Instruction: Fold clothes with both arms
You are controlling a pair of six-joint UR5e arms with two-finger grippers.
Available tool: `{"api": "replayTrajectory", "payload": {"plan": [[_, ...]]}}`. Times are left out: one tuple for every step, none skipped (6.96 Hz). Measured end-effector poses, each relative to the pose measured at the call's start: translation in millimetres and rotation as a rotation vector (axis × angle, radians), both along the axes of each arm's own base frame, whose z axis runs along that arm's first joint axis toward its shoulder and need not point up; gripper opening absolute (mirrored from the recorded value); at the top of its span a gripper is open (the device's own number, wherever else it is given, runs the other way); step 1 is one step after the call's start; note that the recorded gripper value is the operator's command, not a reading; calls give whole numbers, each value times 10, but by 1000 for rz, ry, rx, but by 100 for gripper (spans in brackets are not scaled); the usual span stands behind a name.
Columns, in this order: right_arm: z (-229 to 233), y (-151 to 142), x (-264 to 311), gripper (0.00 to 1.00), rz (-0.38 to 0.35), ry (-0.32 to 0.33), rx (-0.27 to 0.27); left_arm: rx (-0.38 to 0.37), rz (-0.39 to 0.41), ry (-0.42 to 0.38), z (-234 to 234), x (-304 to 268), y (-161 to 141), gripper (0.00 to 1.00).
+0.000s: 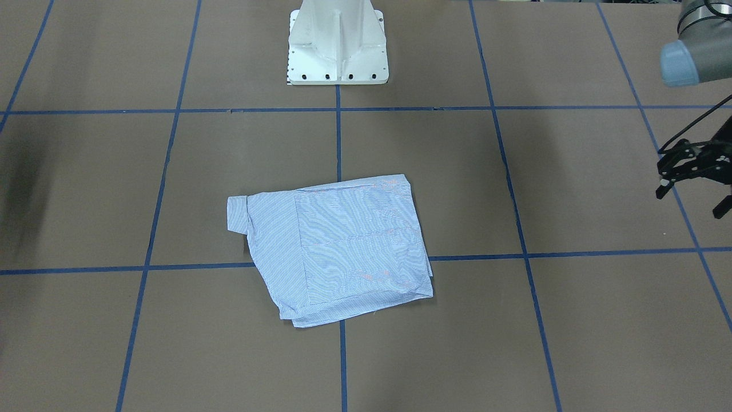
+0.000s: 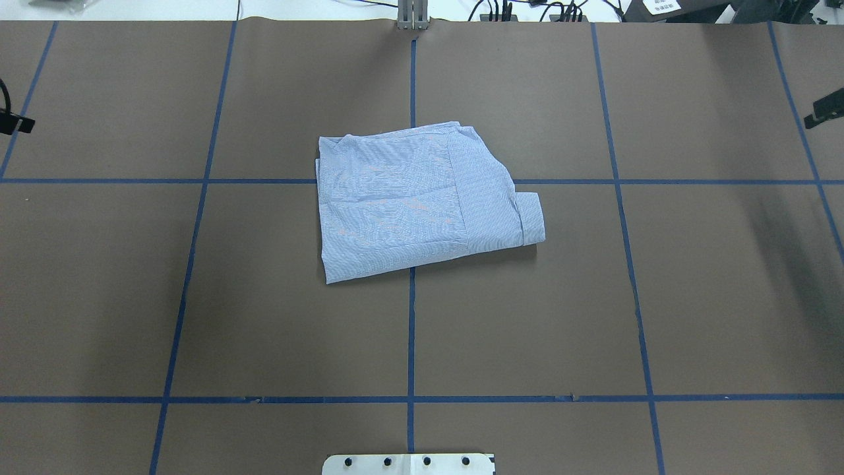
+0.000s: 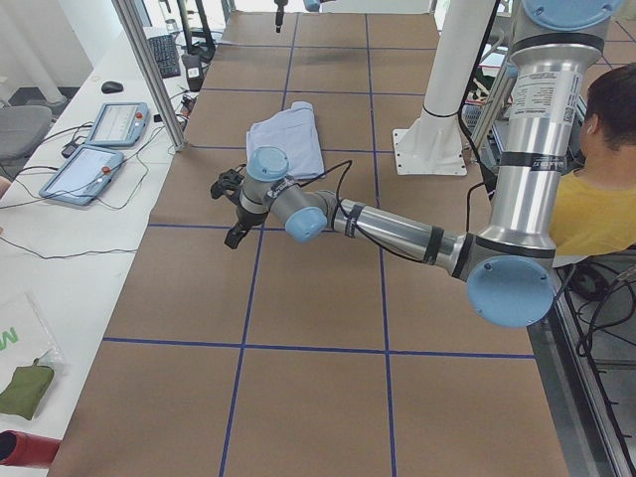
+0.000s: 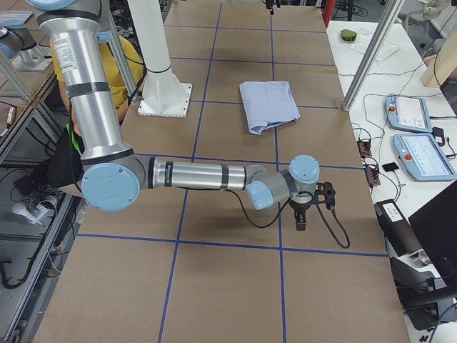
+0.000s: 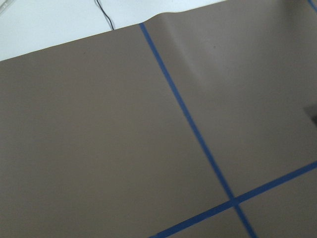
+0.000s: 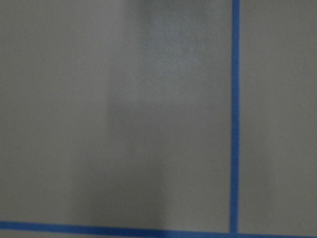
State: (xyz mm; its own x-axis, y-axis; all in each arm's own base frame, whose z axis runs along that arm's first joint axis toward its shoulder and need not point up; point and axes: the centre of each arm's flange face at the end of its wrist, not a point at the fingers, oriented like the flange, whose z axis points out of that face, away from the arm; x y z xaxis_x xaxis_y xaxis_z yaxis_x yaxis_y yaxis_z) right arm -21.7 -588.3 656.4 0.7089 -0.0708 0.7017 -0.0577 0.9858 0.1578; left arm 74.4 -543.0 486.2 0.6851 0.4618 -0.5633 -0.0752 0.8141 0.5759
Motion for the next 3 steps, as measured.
{"api": "replayTrajectory", "payload": {"plan": [[335,329,267,100,-60,-1,25,-3,5,-18,159,-270,78,99],[548,613,465,100,-88,-38,30,7,20,-33,343,-534,194,99],[679,792,489,100,-109,-63,17,6,22,-46,466,-735,256,99]]}}
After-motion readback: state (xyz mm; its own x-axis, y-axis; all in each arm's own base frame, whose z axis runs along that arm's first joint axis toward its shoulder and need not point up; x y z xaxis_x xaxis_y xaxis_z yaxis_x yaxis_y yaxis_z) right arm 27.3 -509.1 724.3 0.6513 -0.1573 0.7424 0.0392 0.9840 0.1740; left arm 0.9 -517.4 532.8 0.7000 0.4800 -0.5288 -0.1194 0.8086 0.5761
